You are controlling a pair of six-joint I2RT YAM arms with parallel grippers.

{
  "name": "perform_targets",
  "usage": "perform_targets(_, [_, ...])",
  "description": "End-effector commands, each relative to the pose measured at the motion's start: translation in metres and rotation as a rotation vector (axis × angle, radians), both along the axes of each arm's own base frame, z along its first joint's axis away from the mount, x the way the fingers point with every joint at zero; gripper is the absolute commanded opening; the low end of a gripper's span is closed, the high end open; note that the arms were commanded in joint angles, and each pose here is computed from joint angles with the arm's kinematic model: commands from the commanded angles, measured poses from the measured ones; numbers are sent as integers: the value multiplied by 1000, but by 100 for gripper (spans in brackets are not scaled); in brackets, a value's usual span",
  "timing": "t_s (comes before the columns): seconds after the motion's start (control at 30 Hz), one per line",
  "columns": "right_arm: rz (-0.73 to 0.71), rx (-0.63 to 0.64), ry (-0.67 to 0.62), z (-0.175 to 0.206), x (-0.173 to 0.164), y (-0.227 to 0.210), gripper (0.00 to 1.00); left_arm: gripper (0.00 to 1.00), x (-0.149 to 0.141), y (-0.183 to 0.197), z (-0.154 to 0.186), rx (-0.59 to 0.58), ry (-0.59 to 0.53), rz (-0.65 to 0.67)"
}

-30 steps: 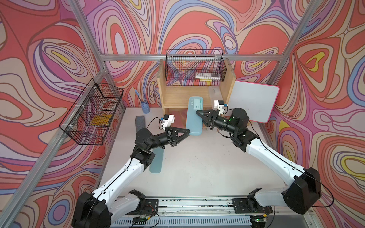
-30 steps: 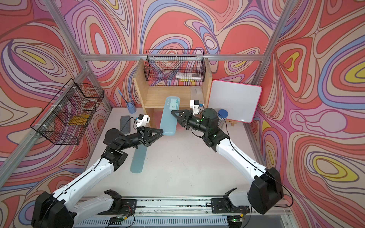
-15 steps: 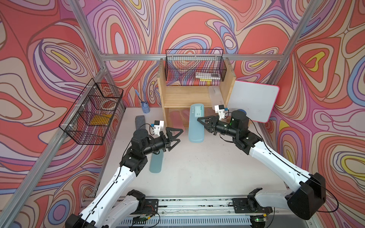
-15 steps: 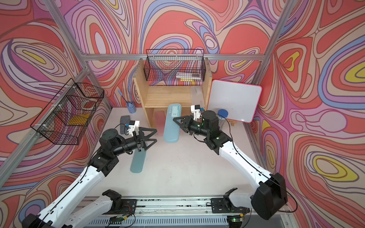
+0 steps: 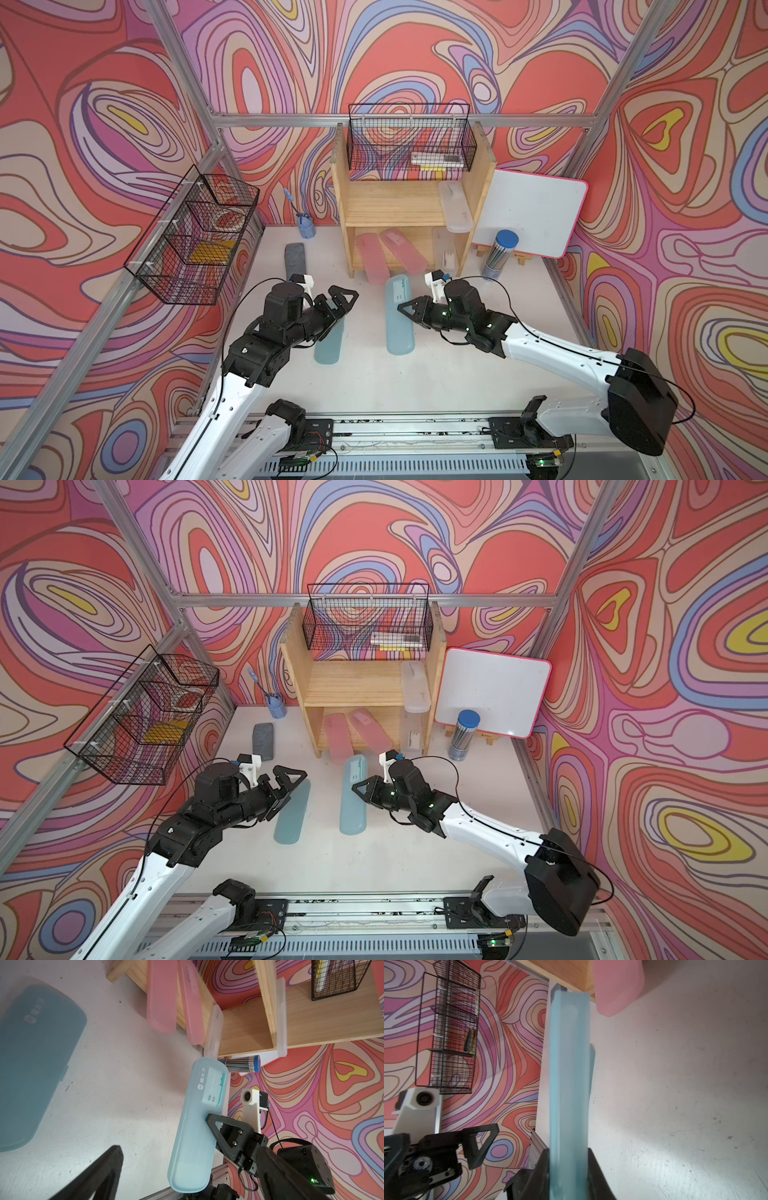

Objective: Remove the pencil cases from the shelf
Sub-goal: Place the pencil case at the center of the board.

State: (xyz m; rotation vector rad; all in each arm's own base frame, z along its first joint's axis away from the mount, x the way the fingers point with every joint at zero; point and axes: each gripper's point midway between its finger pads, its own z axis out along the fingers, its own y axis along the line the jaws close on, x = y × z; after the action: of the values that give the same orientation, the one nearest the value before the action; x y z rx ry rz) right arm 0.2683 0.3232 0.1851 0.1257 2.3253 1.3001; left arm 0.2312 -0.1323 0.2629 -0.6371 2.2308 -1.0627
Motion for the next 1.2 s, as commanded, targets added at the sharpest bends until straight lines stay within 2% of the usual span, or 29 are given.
perform_targets(0.0, [-37, 23, -93, 5, 15, 13, 22, 99, -6, 18, -4, 69, 12, 61])
perform_targets(0.37, [16, 6, -50, -45, 13, 81, 23, 99, -20, 32, -16, 83, 43, 119])
perform_targets(0.73, [-47, 1, 22, -89, 29, 114, 23, 99, -33, 41, -22, 89, 55, 151])
perform_targets(1.17, [-58, 1, 99, -112, 29, 131, 24, 99, -37, 44, -27, 83, 59, 167])
